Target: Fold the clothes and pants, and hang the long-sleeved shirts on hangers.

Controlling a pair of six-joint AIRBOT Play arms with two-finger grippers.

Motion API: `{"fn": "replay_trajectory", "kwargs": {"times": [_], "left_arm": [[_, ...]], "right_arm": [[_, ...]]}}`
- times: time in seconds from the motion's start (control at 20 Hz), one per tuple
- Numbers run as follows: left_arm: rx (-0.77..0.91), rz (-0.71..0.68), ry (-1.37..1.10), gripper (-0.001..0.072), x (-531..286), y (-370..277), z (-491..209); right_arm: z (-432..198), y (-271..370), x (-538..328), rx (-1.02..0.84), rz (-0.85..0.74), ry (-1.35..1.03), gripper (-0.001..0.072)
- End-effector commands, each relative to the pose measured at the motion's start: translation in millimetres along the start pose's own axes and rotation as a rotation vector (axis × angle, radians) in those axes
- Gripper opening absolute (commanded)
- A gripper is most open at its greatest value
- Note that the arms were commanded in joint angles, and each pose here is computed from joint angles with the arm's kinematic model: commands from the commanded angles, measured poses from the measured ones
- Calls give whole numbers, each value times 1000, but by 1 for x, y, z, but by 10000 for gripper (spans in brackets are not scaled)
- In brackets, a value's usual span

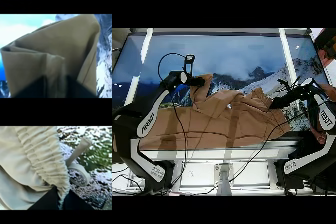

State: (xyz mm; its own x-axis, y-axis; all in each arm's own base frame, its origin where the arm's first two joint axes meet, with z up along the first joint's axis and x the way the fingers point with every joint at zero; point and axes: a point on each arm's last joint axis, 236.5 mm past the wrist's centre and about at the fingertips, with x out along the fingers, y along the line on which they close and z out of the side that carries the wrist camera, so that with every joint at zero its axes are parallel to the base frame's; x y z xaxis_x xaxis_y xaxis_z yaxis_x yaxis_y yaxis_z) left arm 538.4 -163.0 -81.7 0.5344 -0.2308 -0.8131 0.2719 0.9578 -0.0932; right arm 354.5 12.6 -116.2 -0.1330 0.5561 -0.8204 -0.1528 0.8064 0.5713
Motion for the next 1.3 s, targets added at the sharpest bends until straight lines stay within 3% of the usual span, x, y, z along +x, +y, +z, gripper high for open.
{"fn": "replay_trajectory", "kwargs": {"times": [0.0, 0.05, 0.4, 0.7, 1.0, 1.25], "left_arm": [[13, -2, -20, 93, 5, -5, 3], [12, -1, -25, 25, 5, -5, 4], [16, 9, -69, 22, -14, 0, 21], [89, 133, -207, 22, -84, 47, 71], [18, 218, -312, 22, -156, 102, 98], [-62, 273, -222, 22, -180, 147, 70]], "right_arm": [[0, 0, 0, 0, 0, 3, 30], [0, 0, 0, 0, 0, 3, 30], [0, 1, -1, 1, 3, -2, 30], [17, 15, -6, 34, 83, -84, 30], [29, -4, -42, 116, 61, -231, 29], [37, -24, -87, 201, 23, -391, 29]]}}
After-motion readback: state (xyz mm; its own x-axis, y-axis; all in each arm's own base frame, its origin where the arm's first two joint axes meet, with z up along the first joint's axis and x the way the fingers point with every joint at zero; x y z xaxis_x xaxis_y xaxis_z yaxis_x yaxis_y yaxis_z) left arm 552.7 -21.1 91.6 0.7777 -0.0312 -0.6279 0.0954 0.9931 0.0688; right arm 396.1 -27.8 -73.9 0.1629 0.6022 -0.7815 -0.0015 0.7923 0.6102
